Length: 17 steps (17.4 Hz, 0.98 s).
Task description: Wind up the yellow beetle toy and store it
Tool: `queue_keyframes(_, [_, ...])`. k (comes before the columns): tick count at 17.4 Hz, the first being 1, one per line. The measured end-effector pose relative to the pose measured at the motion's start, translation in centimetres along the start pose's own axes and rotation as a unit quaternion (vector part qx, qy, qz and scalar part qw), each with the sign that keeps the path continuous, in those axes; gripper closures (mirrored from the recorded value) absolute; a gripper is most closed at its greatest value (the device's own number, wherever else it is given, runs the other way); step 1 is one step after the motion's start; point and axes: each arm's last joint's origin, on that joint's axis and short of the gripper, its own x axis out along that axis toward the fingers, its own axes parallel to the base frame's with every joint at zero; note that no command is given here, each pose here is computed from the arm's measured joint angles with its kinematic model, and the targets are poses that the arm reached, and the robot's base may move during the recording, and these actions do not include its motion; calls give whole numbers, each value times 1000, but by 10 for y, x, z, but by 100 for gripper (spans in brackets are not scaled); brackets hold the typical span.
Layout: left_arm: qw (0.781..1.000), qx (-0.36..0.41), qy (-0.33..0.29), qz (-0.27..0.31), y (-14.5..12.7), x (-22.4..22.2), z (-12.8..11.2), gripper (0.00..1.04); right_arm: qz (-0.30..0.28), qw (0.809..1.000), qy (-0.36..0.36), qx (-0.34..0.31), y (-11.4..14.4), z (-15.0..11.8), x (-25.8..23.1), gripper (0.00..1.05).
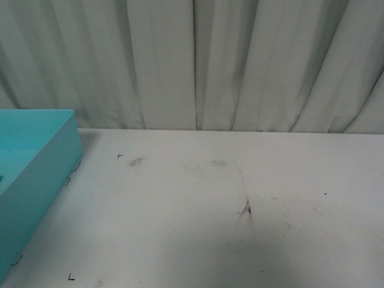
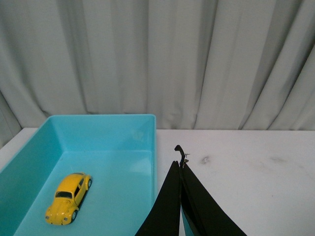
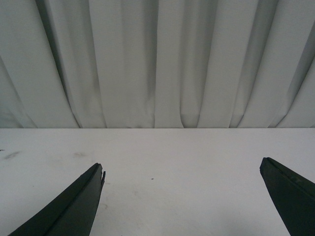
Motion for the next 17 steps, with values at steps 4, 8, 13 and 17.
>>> queue_keyframes(4, [1000, 0, -6, 0, 0, -13, 2, 103, 0, 1000, 0, 0, 0, 0, 0, 7])
queue_keyframes(8, [1000, 0, -5, 0, 0, -18, 2, 103, 0, 1000, 0, 0, 0, 0, 0, 7])
queue_keyframes(13, [1000, 0, 17, 0, 0, -25, -4, 103, 0, 1000, 0, 0, 0, 0, 0, 7])
queue_keyframes(17, [1000, 0, -6, 0, 0, -31, -1, 103, 0, 1000, 0, 0, 0, 0, 0, 7])
